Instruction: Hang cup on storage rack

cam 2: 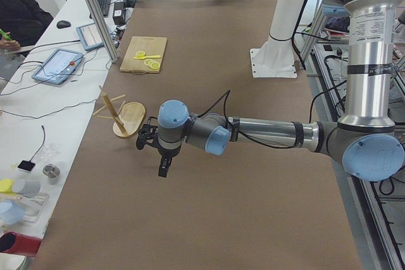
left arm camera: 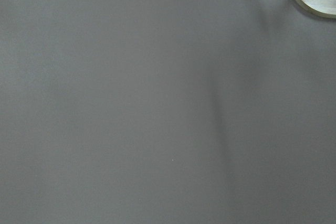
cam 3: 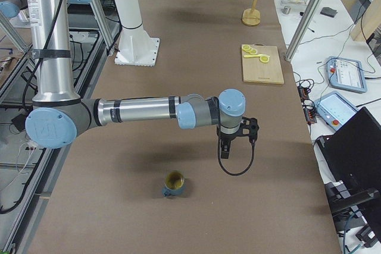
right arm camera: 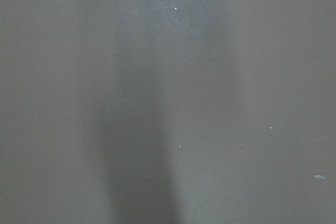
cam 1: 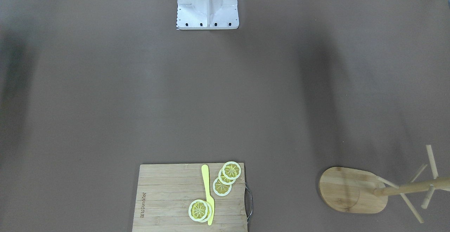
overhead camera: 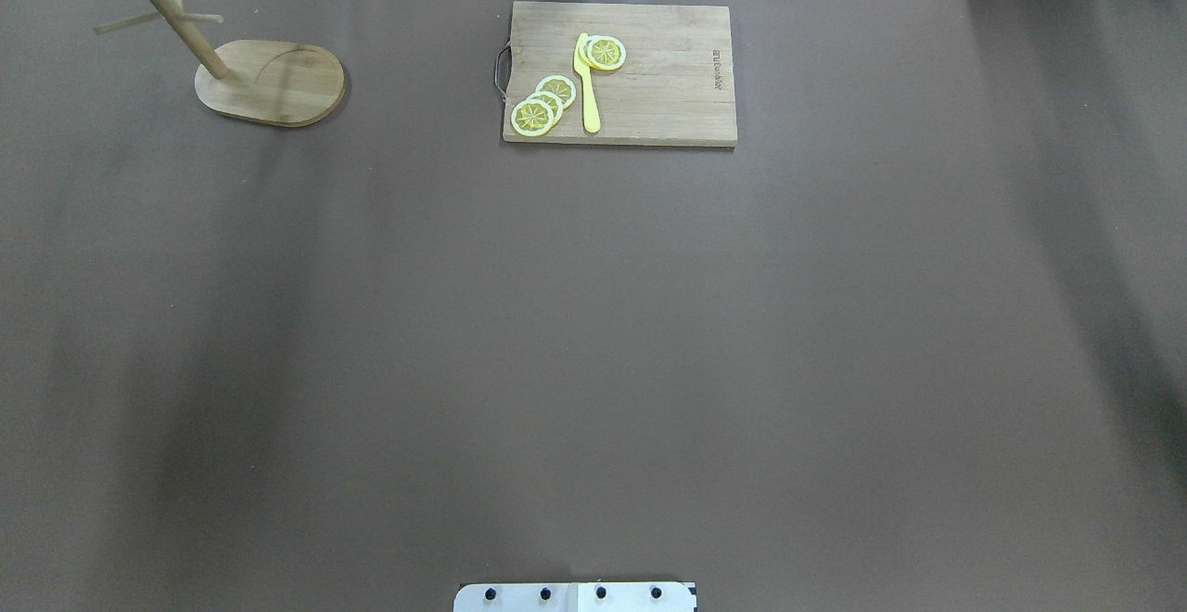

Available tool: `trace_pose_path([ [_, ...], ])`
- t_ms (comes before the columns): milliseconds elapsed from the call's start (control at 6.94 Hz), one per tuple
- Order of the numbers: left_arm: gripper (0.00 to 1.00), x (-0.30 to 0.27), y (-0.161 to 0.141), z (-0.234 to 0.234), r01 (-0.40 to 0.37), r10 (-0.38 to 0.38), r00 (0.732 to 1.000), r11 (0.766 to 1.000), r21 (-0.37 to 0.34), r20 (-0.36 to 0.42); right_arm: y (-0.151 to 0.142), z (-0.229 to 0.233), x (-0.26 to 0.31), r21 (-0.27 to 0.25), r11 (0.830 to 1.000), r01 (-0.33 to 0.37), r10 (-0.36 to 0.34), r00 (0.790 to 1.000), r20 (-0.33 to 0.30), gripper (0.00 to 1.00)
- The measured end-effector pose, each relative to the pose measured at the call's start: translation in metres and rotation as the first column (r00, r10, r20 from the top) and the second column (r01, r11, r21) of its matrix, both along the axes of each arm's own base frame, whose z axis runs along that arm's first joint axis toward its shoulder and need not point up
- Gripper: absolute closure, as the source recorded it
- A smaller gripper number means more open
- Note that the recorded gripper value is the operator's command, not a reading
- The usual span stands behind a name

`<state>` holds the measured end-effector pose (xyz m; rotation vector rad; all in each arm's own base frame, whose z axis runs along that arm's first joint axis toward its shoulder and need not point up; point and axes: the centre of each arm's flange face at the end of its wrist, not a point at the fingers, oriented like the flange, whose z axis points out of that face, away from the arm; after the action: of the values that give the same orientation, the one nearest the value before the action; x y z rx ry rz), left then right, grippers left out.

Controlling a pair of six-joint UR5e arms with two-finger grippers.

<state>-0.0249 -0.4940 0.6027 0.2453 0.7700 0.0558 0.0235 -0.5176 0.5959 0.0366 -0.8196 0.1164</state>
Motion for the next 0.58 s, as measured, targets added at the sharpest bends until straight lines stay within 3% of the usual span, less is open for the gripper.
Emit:
trace_pose_path([
  [577, 0.01, 0.0, 0.0, -0.0014, 0.0, 0.0, 1.0, 1.0, 0.003, 0.0, -0.0049, -0.0051, -0.0015, -0.002, 1.0, -0.005, 0.005, 1.0, -0.003, 0.0],
])
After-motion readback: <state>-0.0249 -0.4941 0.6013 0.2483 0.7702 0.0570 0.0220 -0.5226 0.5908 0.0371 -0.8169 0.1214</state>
